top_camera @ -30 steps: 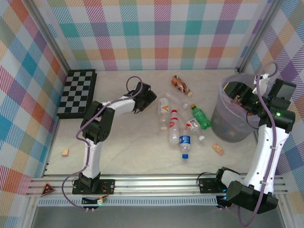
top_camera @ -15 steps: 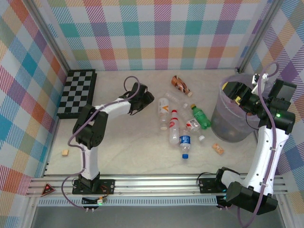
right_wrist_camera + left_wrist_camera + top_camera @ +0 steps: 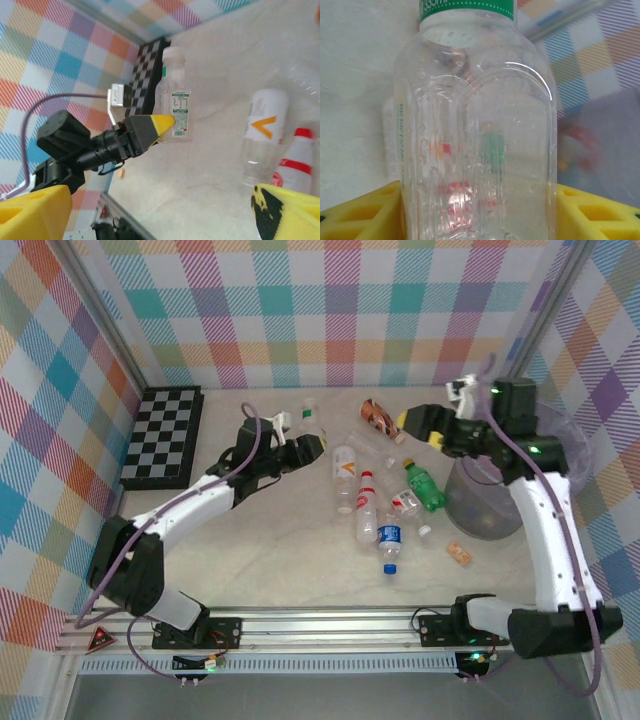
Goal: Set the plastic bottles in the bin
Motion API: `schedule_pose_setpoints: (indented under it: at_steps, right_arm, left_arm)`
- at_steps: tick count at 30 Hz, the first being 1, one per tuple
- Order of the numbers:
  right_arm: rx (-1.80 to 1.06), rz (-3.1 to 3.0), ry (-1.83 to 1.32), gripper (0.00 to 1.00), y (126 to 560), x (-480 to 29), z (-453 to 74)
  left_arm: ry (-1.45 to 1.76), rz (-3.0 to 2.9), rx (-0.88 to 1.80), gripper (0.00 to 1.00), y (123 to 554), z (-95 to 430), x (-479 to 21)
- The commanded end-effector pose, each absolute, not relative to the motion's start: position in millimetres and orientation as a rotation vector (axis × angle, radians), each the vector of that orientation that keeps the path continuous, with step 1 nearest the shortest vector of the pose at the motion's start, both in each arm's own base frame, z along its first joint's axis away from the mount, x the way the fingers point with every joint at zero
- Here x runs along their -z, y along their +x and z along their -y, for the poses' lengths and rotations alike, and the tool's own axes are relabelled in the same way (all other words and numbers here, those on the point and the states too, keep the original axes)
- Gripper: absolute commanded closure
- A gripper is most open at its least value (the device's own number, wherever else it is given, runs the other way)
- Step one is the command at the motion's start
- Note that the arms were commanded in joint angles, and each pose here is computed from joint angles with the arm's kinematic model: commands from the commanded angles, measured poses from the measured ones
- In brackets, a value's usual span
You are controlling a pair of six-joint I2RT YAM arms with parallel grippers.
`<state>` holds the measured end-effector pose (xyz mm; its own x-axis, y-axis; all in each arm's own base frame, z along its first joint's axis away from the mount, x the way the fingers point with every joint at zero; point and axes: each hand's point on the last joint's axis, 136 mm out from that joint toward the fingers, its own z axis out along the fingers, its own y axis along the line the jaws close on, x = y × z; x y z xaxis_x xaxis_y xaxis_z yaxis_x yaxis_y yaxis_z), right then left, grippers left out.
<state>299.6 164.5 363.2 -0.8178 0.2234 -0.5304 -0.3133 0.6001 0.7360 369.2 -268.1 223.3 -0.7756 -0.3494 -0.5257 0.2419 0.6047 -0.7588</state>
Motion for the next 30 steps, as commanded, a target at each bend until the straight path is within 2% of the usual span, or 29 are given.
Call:
schedule_pose_setpoints:
  at_steps: [1,8,12,19,22,26,30]
  right_arm:
    - [-1.204,-2.243,-0.112,0.08,314.7,-357.7,-197.8]
    - [-1.267,-2.328,-0.193,0.08,335.8,-322.1,-251.5]
    - [-1.332,-2.331,-0.237,0.08,341.3,-313.6,-272.8]
    - [-1.303,-2.317,-0.234,0.11,354.5,-307.7,-277.8]
    - [-1.328,-2.321,-0.226,0.15,358.3,-303.4,-282.2]
    - [-1.362,-2.325,-0.241,0.27,358.1,-301.7,-290.4]
    - [-1.332,-2.345,-0.229,0.47,358.6,-294.7,-288.2]
  left_arm:
    - [0.104,-2.000,1.323,0.62,339.8,279.9,-268.3]
    - [0.209,-1.935,1.401,0.67,296.0,291.2,-287.6]
    - [0.244,-1.961,1.393,0.68,286.4,299.8,-285.5]
    - [0.290,-1.994,1.405,0.70,281.1,315.6,-279.6]
    - [0.307,-1.987,1.418,0.72,280.5,322.1,-281.2]
    - [0.296,-1.996,1.417,0.72,284.4,325.8,-278.5]
    - [0.295,-1.988,1.427,0.72,284.9,327.7,-280.2]
